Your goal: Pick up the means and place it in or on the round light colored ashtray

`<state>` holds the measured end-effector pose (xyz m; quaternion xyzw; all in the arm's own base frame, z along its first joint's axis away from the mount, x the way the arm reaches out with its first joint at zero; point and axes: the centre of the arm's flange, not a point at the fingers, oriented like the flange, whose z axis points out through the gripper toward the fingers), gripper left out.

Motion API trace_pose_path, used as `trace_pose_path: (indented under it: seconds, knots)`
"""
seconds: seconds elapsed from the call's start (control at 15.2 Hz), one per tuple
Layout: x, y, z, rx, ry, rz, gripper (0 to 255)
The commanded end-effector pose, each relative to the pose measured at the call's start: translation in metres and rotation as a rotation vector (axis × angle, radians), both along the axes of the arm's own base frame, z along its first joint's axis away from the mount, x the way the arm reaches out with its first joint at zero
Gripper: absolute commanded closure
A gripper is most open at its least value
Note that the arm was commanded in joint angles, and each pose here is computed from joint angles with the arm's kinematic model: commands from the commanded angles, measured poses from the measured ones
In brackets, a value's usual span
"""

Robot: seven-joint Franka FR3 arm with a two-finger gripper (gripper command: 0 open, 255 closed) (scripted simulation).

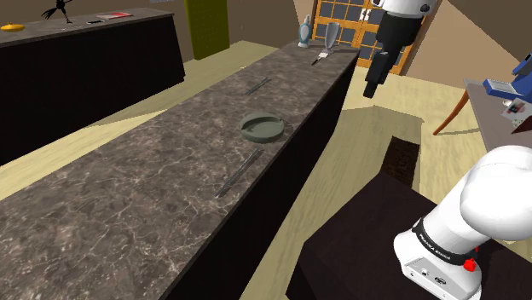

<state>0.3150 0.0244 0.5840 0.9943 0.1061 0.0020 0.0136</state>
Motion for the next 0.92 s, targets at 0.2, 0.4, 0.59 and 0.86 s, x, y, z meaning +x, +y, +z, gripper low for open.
trace_pose_path:
  seconds: [0.2, 0.4, 0.59, 0.86]
  knots:
    - [0.004, 0.031, -0.024, 0.0, -0.005, -0.122, 0]
    - [0.012, 0.062, -0.048, -0.001, -0.01, -0.244, 0]
    - [0.024, 0.092, -0.071, -0.001, -0.016, -0.366, 0]
    - [0.045, 0.128, -0.103, -0.001, -0.023, -0.528, 0]
